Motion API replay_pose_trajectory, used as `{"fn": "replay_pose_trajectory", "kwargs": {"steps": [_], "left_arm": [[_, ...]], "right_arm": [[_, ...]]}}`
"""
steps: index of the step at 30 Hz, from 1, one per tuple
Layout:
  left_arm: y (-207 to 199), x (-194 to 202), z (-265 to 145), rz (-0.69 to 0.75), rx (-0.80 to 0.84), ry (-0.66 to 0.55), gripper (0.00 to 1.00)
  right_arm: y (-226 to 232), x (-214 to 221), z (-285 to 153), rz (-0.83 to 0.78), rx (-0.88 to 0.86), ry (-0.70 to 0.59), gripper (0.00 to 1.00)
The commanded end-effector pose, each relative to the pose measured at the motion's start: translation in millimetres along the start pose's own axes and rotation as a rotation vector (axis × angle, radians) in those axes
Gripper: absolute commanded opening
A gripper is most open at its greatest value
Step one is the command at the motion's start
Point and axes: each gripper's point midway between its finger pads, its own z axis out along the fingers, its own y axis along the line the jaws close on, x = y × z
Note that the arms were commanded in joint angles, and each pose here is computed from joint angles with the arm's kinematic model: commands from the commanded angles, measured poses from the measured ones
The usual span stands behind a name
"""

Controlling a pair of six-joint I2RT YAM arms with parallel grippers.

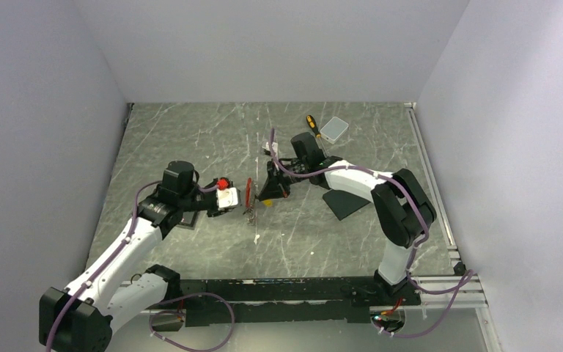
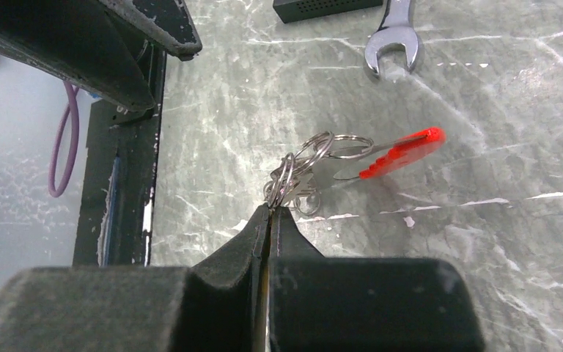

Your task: Remove the keys from the keyring

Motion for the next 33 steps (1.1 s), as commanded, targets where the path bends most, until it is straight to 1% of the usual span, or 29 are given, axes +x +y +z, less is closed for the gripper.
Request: {"fn": "replay_pose_trajectory", "kwargs": {"steps": [1,6,9,12,16,19,25,33], "left_arm": [[6,-19,-3,0.093,0.028,-0.044,0.49],[13,-23,1,0.211,0.082,-0.043,0.49],[21,-25,7,0.247,0.087,-0.052,0.5],[21,-24,11,0.287,0.13,-0.051,0.49],[24,-27,18,0.313,0.154,-0.056,0.49],[20,-25,25,0.358,0.192,-0.047,0.45],[20,-22,32,0.426,0.241,-0.021,0.43],[27,-15,43,0.457,0.252,0.026,0.43]], "right_arm": [[10,-31,-9,-0.14,0.015,-0.016,0.0],[14,-34,-6,-0.163,0.01,-0.007,0.0],[17,-34,-3,-0.174,0.006,-0.001,0.0],[20,-33,-2,-0.182,0.004,0.004,0.0],[21,-35,-2,-0.187,0.006,0.005,0.0],[21,-36,-2,-0.191,0.004,0.006,0.0],[21,-37,-1,-0.194,0.002,0.007,0.0],[22,-40,-2,-0.201,-0.001,0.005,0.0]]}}
